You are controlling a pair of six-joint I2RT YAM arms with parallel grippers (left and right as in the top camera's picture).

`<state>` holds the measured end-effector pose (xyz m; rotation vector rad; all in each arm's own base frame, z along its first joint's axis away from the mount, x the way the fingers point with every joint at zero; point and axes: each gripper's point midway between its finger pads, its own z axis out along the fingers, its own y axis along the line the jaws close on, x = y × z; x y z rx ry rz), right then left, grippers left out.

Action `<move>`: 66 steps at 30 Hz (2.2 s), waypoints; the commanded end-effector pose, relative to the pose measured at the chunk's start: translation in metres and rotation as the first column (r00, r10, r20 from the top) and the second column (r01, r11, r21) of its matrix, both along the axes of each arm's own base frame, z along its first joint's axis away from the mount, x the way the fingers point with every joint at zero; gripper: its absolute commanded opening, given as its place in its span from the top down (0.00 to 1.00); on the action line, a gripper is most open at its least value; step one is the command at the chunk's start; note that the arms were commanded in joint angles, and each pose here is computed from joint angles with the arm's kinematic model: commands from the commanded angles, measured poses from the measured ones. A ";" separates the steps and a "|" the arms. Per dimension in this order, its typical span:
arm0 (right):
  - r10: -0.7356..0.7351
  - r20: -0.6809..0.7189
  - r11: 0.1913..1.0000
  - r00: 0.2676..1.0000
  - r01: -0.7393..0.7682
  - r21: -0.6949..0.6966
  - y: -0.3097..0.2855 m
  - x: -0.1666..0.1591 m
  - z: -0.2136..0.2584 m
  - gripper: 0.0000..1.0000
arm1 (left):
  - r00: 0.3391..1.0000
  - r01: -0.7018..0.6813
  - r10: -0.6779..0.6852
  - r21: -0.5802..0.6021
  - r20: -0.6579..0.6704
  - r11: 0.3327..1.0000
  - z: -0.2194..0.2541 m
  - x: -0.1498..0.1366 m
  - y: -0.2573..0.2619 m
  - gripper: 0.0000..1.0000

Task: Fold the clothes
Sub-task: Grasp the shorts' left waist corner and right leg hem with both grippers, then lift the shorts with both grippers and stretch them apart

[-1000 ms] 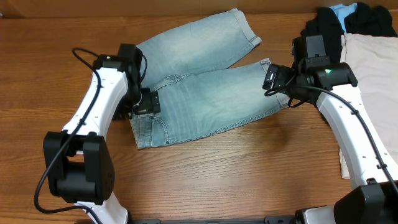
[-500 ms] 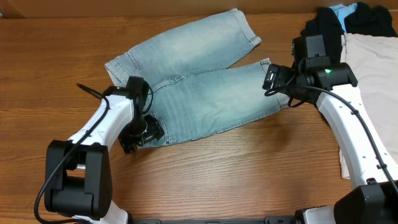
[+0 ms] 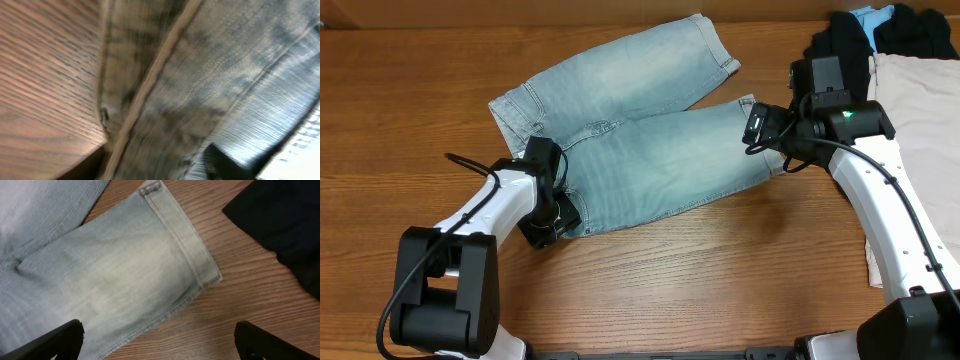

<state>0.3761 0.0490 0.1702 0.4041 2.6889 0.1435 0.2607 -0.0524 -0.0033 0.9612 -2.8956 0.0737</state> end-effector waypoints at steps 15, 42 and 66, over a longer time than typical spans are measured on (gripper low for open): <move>-0.164 -0.174 0.986 0.971 0.169 0.013 -0.008 -0.041 -0.053 0.04 | 0.999 -0.036 0.037 0.084 -0.005 0.996 -0.003 -0.003 0.069 0.96; -0.084 -0.264 0.976 0.961 0.133 0.173 0.024 -0.090 -0.157 0.46 | 0.994 -0.113 0.113 0.019 -0.008 0.993 -0.003 -0.004 0.080 0.96; -0.118 -0.189 0.975 0.975 0.150 0.166 0.013 -0.075 -0.153 0.96 | 0.996 -0.076 0.076 0.017 -0.042 0.997 0.013 -0.004 0.081 0.96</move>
